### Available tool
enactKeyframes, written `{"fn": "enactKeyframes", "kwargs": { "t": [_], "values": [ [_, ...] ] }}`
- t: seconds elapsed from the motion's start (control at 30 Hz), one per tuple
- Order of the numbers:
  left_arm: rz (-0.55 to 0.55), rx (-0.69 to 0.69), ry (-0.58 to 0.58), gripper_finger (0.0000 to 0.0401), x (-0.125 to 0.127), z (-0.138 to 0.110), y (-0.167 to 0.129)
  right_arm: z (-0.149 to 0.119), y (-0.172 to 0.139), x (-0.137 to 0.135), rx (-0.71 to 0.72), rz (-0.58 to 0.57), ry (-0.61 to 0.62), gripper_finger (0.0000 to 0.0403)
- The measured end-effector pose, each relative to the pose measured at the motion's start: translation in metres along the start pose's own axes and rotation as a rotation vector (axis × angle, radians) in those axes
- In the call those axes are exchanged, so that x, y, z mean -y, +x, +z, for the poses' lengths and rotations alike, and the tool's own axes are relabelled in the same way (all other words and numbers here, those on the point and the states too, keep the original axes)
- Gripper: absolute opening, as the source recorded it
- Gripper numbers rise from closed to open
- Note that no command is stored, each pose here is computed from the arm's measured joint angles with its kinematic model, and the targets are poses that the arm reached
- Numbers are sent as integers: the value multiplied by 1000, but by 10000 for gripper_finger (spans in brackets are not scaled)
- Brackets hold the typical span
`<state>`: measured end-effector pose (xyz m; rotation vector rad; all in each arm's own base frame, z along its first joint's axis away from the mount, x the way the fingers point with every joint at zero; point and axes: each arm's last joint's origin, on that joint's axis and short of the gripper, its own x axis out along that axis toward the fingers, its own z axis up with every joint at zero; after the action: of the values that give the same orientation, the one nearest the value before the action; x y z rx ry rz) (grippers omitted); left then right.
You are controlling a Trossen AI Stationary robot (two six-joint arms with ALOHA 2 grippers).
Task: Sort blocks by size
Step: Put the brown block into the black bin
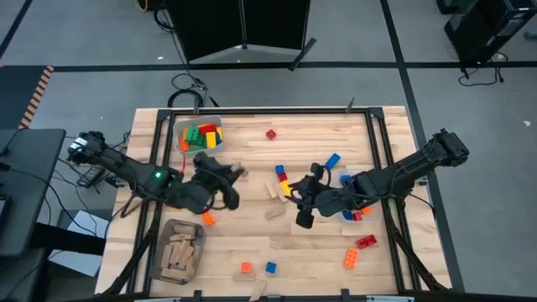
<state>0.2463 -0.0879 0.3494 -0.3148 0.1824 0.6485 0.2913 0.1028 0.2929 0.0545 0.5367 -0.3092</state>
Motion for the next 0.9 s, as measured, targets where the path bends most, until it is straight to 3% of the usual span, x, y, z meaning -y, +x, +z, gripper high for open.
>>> {"fn": "enactKeyframes", "kwargs": {
  "t": [0.17, 0.43, 0.9],
  "values": [
    [-48, -332, -83, 61, -10, -27, -10, -13, 3, -5, -42, 74, 108, 172],
    [88, -802, -185, 61, -29, -53, -35, -32, -6, -22, -115, 184, 239, 171],
    [114, -1016, -222, 61, -25, -77, -97, -49, -19, -39, -156, 213, 532, 168]
  ]
}}
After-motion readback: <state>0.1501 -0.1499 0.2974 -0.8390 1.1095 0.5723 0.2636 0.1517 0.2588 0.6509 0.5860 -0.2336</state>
